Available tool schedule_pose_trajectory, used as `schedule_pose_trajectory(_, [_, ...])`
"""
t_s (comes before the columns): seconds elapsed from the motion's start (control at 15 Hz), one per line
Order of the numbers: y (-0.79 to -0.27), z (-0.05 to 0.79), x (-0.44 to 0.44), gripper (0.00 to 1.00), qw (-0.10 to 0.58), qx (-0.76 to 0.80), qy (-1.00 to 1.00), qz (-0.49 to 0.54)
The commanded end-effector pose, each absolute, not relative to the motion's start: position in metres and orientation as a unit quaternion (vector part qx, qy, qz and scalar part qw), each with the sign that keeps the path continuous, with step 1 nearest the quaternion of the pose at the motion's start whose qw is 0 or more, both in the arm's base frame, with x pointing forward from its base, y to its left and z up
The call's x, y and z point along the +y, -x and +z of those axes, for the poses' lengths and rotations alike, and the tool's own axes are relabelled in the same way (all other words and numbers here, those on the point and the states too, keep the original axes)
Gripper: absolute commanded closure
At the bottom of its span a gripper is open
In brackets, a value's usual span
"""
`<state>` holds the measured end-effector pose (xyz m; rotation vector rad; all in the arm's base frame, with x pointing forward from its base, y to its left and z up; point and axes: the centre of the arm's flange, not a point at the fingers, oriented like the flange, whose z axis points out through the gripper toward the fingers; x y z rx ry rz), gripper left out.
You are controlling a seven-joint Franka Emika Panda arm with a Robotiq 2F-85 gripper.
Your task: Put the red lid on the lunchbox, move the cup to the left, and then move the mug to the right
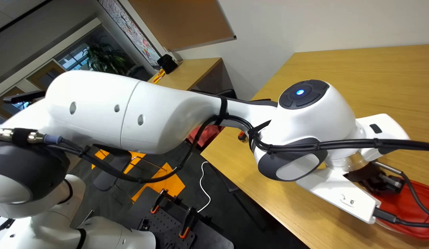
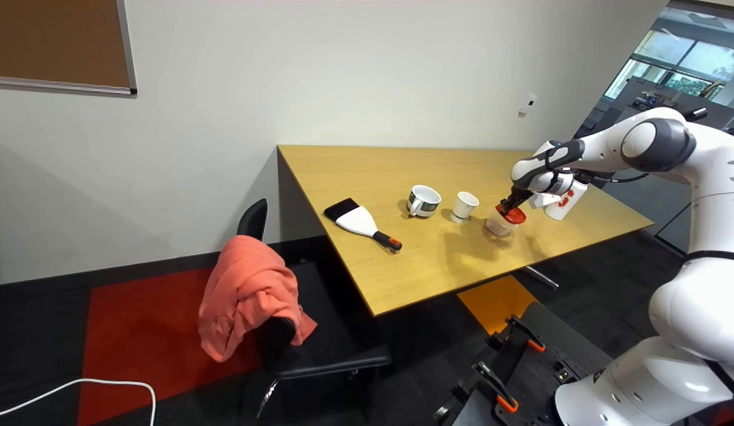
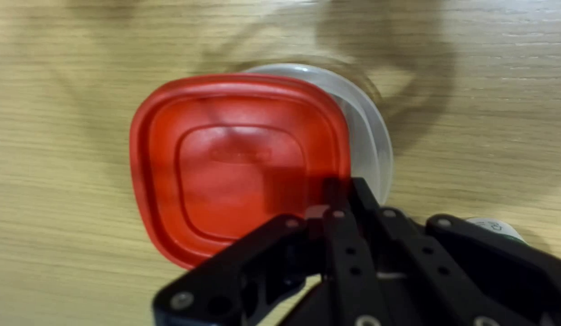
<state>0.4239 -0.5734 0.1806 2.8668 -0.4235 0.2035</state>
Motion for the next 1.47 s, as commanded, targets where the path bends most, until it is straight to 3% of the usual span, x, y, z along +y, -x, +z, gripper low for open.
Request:
schedule_pose_trajectory(0.0, [-0.415, 0.189, -0.57, 0.98, 0.111, -0.112, -0.984, 0.079])
schedule_pose_trajectory(1.13, [-0.416, 0.184, -0.55, 0.98, 0.044, -0.03, -0.995, 0.083])
schedule_pose_trajectory(1.2, [-0.416, 0.184, -0.546, 0.67, 0.045, -0.029, -0.995, 0.082])
schedule_pose_trajectory(1.27, [-0.415, 0.186, -0.543, 0.65, 0.045, -0.03, -0.995, 0.082])
schedule_pose_trajectory(1.4, [-0.411, 0.191, -0.536, 0.51, 0.044, -0.031, -0.995, 0.081])
